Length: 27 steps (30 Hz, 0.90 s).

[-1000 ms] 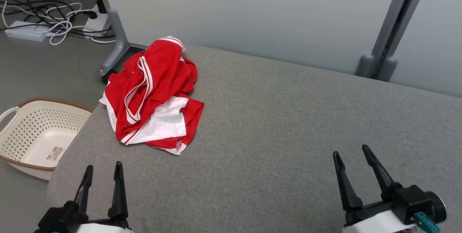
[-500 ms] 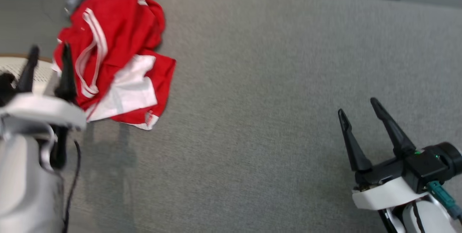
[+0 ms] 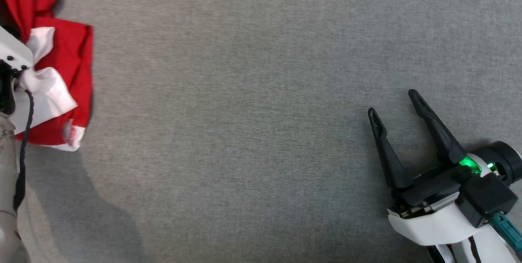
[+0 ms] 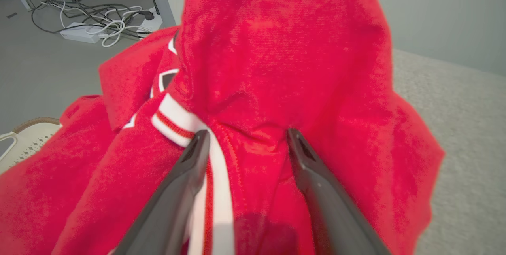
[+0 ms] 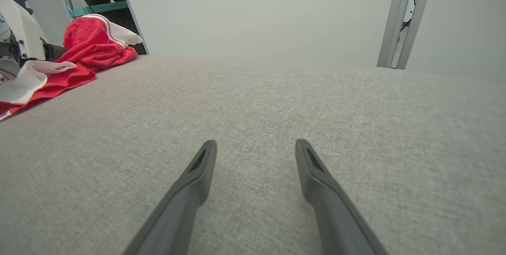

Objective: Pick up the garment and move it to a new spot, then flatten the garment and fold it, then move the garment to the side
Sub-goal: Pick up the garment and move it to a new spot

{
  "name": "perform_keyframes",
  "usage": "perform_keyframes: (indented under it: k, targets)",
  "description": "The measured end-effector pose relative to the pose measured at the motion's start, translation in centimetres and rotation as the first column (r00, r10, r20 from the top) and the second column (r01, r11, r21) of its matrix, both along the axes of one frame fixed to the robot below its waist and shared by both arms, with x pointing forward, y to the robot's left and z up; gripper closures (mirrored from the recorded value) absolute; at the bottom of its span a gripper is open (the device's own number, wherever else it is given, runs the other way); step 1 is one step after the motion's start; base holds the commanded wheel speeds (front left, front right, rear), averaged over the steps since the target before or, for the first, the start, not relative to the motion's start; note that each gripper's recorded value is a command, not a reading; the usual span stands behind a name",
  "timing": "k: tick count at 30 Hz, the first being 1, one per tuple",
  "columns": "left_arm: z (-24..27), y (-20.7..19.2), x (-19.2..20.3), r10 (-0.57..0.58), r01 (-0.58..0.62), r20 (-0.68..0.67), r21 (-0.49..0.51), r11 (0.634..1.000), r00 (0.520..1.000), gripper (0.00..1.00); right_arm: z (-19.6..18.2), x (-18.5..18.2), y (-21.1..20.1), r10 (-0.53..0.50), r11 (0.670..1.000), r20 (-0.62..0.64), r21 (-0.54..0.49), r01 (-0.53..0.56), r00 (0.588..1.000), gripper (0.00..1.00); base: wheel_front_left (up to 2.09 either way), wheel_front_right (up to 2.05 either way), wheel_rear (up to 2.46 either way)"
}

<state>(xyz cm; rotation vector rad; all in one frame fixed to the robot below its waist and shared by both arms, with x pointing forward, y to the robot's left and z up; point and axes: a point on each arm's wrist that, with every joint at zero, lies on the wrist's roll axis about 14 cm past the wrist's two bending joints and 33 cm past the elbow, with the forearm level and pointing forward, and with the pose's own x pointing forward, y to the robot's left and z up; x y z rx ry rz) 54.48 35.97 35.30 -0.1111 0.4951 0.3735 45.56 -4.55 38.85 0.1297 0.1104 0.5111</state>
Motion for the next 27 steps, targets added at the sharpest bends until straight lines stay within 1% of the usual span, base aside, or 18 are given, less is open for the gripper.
perform_keyframes:
  k: [1,2,5,8,10,14,17,20,22,25,26,27]
  targets:
    - [-0.5,-0.2,0.5,-0.007,0.007,0.005,0.008,1.000,1.000,0.00,-0.2,0.0,-0.4,-0.011,1.000,-0.002,-0.005,0.011,1.000,0.00,0.00,0.00,0.00]
    - [-0.8,-0.2,0.9,-0.003,0.003,0.016,0.015,1.000,1.000,1.00,-0.3,0.0,-0.8,-0.022,1.000,-0.005,-0.010,0.022,1.000,0.00,0.00,0.00,0.00]
    - [-1.4,-1.0,1.7,-0.048,0.047,0.015,0.041,0.998,0.999,1.00,-0.6,0.0,-1.7,-0.047,0.999,-0.013,-0.021,0.047,0.999,0.00,0.00,0.00,0.00]
    - [-0.3,-1.1,1.6,-0.058,0.055,0.048,0.066,0.996,0.997,1.00,-0.4,-0.3,-1.7,-0.046,0.999,-0.014,-0.030,0.046,0.999,0.00,0.00,0.00,0.00]
    - [1.5,-0.8,1.6,-0.071,0.062,0.085,0.099,0.993,0.994,1.00,0.1,-0.6,-1.4,-0.041,0.999,-0.017,-0.021,0.041,0.999,0.00,0.00,0.00,0.00]
    - [7.1,0.2,2.0,-0.075,0.044,0.217,0.145,0.989,0.973,1.00,1.4,-1.8,-0.3,-0.026,1.000,-0.021,-0.003,0.026,0.999,0.00,0.00,0.00,0.00]
    - [12.4,0.5,2.0,-0.101,0.039,0.326,0.194,0.980,0.940,1.00,3.0,-2.8,0.4,-0.021,1.000,-0.004,0.019,0.022,1.000,0.00,0.00,0.00,0.00]
    - [17.1,-0.2,1.7,-0.158,0.064,0.416,0.231,0.971,0.896,1.00,4.9,-3.5,0.5,-0.031,0.999,0.026,0.037,0.030,0.999,0.00,0.00,0.00,0.00]
    - [19.5,-1.3,1.2,-0.199,0.096,0.445,0.243,0.965,0.873,1.00,6.1,-4.0,0.3,-0.043,0.998,0.046,0.045,0.041,0.998,0.00,0.00,0.00,0.00]
    - [23.8,-2.9,0.3,-0.243,0.134,0.521,0.238,0.962,0.818,1.00,7.7,-4.9,0.0,-0.061,0.997,0.076,0.055,0.057,0.995,0.00,0.00,0.00,0.00]
    - [23.8,-2.9,0.3,-0.243,0.134,0.521,0.238,0.962,0.818,1.00,7.7,-4.9,0.0,-0.061,0.997,0.076,0.055,0.057,0.995,0.00,0.00,0.00,0.00]
    - [25.2,-3.8,0.0,-0.262,0.157,0.547,0.232,0.960,0.795,1.00,8.4,-5.0,-0.2,-0.070,0.996,0.093,0.058,0.065,0.993,0.00,0.00,0.00,0.00]
